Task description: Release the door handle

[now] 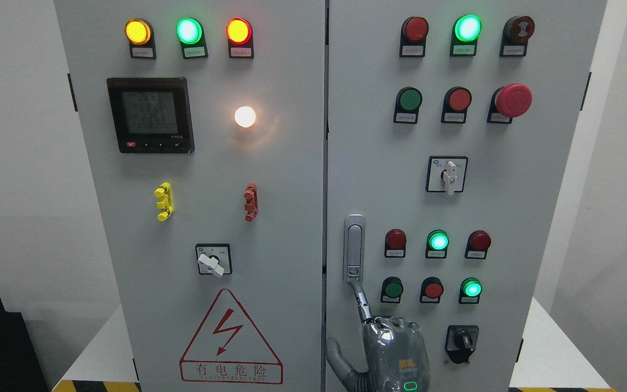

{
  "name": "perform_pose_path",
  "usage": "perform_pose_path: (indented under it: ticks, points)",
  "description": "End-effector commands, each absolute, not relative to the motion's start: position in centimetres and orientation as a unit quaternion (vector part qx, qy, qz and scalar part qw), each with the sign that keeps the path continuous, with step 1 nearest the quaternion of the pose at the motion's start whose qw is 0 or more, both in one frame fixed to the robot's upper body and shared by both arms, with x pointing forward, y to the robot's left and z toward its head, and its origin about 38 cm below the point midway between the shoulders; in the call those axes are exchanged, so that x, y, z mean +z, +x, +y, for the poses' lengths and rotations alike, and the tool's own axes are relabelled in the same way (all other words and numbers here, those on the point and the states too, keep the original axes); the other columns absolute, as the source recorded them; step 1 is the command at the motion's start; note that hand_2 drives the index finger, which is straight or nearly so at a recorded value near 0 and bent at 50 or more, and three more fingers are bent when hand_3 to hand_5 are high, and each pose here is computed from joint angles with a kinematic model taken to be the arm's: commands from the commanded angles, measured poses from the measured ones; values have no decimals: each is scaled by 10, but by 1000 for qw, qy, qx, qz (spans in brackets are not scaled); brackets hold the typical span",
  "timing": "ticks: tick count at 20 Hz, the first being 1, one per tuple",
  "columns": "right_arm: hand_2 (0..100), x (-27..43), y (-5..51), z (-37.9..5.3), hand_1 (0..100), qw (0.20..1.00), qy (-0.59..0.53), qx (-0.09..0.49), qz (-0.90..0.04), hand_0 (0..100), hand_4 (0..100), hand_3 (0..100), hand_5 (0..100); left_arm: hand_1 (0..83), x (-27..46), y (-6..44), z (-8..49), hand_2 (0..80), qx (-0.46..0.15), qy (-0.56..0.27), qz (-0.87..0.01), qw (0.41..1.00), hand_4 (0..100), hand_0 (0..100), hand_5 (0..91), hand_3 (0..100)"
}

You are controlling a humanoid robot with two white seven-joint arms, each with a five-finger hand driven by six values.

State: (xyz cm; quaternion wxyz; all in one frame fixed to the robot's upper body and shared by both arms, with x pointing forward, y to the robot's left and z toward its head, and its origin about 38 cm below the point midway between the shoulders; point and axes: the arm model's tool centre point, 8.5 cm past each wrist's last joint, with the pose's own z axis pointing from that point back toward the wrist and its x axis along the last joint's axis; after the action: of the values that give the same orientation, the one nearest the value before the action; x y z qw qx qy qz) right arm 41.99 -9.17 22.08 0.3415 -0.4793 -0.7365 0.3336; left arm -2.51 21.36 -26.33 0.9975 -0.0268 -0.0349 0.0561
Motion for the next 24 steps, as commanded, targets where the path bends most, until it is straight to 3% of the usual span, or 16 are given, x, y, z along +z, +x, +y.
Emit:
perform_pose_path:
  ticks: [1, 24]
  points:
    - [144, 218, 419, -92, 411, 344, -478, 336, -735, 349, 1000, 1000, 991, 389, -264, -20, 213, 0, 50, -28, -43, 997, 0, 120, 0, 0]
    - [150, 233, 413, -93, 408, 328, -482, 315, -749, 347, 1000, 1000, 992, 389, -264, -20, 213, 0, 50, -28, -43, 997, 0, 120, 0, 0]
